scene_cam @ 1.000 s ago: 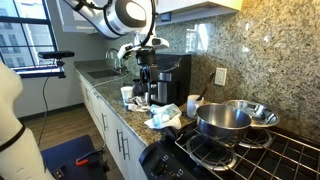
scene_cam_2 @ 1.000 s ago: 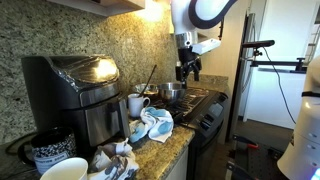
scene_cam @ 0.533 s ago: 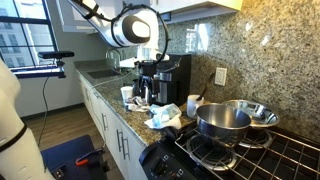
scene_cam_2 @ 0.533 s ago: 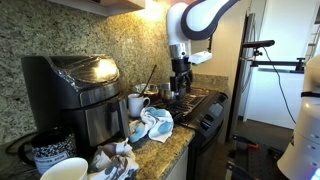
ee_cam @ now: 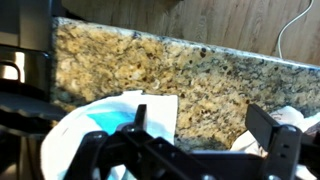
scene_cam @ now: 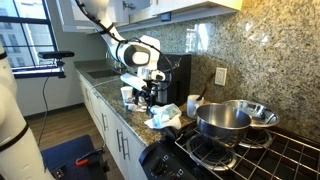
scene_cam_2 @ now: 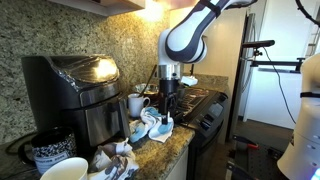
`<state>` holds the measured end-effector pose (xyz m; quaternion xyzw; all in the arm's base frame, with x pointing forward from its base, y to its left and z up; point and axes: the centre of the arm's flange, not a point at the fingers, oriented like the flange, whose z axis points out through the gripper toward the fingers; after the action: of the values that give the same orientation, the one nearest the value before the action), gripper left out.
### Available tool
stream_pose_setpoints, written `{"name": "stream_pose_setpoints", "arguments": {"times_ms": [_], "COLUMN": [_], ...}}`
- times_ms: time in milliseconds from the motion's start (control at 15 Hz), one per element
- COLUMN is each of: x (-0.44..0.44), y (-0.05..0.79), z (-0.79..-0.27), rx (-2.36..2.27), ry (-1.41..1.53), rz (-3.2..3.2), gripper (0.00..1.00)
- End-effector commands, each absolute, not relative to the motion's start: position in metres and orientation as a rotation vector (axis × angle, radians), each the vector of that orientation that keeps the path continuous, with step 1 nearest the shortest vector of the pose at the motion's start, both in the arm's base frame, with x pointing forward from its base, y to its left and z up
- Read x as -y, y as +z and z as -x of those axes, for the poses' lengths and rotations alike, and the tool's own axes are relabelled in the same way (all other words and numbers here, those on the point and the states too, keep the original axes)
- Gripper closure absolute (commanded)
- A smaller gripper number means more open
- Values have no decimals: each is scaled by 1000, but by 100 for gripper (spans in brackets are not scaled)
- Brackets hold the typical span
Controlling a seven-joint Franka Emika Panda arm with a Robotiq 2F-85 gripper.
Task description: Pull the food basket out then push it in
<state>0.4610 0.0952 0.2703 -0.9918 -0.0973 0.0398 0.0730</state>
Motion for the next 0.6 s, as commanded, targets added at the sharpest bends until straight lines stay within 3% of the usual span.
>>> {"name": "stream_pose_setpoints", "arguments": {"times_ms": [0,533], "x": [-125,-202], "y": [259,275], "z": [-469,-475], "rx": [452,666], "ry": [110,-49], "rz": [2927,2881], "gripper": [0,0]}}
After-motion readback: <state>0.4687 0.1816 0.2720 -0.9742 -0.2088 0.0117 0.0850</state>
